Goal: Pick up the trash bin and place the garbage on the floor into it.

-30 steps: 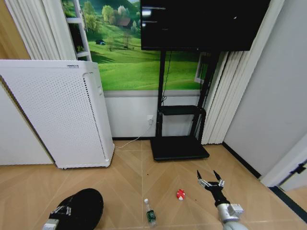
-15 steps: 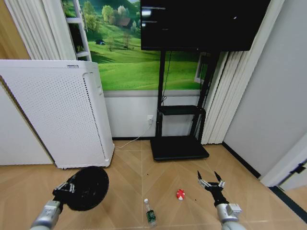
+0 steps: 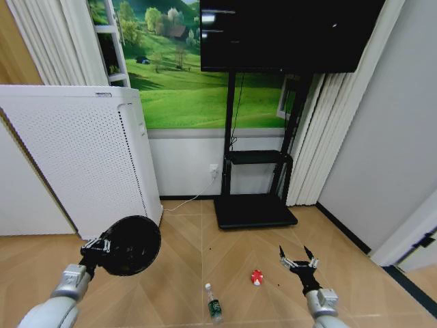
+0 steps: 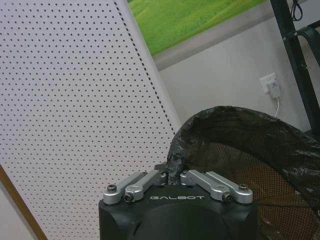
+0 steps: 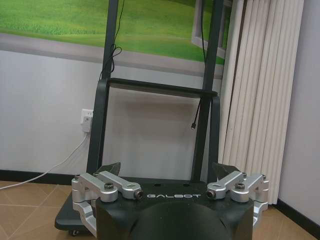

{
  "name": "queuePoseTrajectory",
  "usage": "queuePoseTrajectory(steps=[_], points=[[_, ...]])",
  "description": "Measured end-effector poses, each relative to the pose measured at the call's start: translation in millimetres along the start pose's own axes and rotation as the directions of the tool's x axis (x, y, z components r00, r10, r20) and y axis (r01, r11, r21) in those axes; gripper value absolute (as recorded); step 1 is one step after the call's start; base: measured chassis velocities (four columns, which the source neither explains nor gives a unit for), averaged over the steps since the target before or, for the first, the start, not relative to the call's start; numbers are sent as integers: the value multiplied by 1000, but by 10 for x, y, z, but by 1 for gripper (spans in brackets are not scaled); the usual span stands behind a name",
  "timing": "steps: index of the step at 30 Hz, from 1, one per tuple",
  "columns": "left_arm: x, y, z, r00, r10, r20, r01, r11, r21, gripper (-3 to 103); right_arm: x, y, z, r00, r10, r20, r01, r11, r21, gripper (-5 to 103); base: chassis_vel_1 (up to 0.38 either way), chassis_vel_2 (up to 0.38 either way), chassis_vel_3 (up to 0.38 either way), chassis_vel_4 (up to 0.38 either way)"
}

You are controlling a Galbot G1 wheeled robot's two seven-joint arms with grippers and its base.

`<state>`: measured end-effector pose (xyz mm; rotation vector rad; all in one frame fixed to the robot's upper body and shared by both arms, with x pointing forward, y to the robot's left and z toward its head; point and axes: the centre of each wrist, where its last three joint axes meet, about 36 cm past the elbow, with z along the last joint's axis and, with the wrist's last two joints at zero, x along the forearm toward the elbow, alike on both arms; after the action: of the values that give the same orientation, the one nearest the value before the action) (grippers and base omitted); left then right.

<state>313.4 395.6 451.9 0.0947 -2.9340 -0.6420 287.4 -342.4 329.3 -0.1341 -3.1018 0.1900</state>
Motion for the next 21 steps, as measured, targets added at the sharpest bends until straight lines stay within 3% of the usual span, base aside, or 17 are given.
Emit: queuePoseTrajectory(steps=[8,11,14,18,21], points=[[-5,-38,51,1000,11,-9,-11,1000,4,7,-7,-34,-71,1000,8,13,-8,1000,-23,100,0,0,0,0],[5,-44,59,1000,12,-9,-12,1000,5,7,-49,-127,-105,1000,-7,1,7,1000,13,100,0,0,0,0],[36,-67,64,1000,16,-10,-16,1000,6,7,-194,-337,-100,998,-63,-31,65,994,91,100,0,0,0,0],[68,-90,71,1000,19,-12,-19,1000,8,7,-355,-471,-65,993,-99,-61,106,985,135,100,0,0,0,0],[89,-104,80,1000,20,-14,-20,1000,8,7,-406,-464,-88,989,-122,-79,131,983,130,100,0,0,0,0]])
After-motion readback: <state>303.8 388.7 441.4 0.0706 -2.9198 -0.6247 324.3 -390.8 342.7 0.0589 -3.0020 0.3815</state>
